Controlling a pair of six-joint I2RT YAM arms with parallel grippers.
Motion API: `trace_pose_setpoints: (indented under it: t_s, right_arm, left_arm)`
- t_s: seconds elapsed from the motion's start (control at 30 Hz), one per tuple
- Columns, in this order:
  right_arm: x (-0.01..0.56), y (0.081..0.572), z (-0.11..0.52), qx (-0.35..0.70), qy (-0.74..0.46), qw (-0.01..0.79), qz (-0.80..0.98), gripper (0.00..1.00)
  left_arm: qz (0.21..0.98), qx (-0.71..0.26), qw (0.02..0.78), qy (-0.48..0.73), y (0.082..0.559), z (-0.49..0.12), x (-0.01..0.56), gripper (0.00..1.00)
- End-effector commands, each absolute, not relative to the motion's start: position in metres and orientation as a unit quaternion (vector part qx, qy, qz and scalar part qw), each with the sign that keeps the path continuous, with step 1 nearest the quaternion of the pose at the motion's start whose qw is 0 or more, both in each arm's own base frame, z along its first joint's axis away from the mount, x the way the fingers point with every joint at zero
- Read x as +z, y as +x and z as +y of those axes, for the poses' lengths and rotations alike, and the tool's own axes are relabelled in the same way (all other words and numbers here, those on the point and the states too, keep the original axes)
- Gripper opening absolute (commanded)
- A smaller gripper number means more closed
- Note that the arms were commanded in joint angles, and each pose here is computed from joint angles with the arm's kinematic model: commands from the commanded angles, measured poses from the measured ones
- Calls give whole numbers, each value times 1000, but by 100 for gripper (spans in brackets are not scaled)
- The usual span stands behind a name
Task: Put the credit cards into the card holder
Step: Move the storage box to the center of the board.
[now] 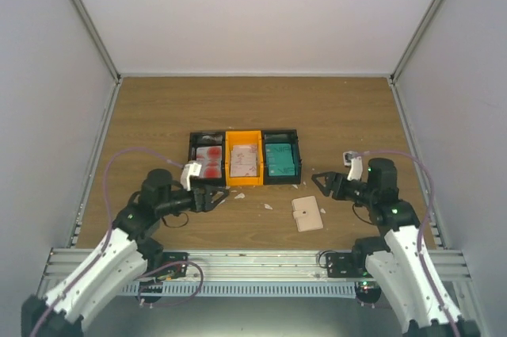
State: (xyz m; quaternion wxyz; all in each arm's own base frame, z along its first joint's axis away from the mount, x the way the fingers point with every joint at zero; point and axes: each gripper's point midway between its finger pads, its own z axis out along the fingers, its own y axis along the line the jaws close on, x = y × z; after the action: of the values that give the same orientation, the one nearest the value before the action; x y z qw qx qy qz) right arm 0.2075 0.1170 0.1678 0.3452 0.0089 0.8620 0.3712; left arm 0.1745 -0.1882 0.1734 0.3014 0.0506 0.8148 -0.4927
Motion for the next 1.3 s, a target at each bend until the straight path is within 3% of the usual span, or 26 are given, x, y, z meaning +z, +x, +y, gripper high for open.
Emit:
trace_pose_setpoints:
  t_s: [0.0, 0.13, 0.27, 0.83, 1.27]
  right_arm:
    - [145, 218, 128, 332, 15, 314, 889, 64]
    - [123, 230, 137, 287, 13, 287, 914, 61]
    - [100, 240, 145, 256, -5, 258, 932, 51]
    - [40, 281, 174, 188, -81, 189, 960, 22]
    - [44, 349, 212, 190, -127, 215, 950, 18]
  left_arm:
    - [835, -443, 321, 53, 198, -202, 168, 78]
    - [857, -416, 295, 70, 209, -216, 150, 72]
    - [863, -409, 284, 90, 214, -223, 142, 69]
    - [879, -362, 296, 88, 232, -219, 132, 72]
    - [892, -313, 319, 65, 260, -207, 120, 72]
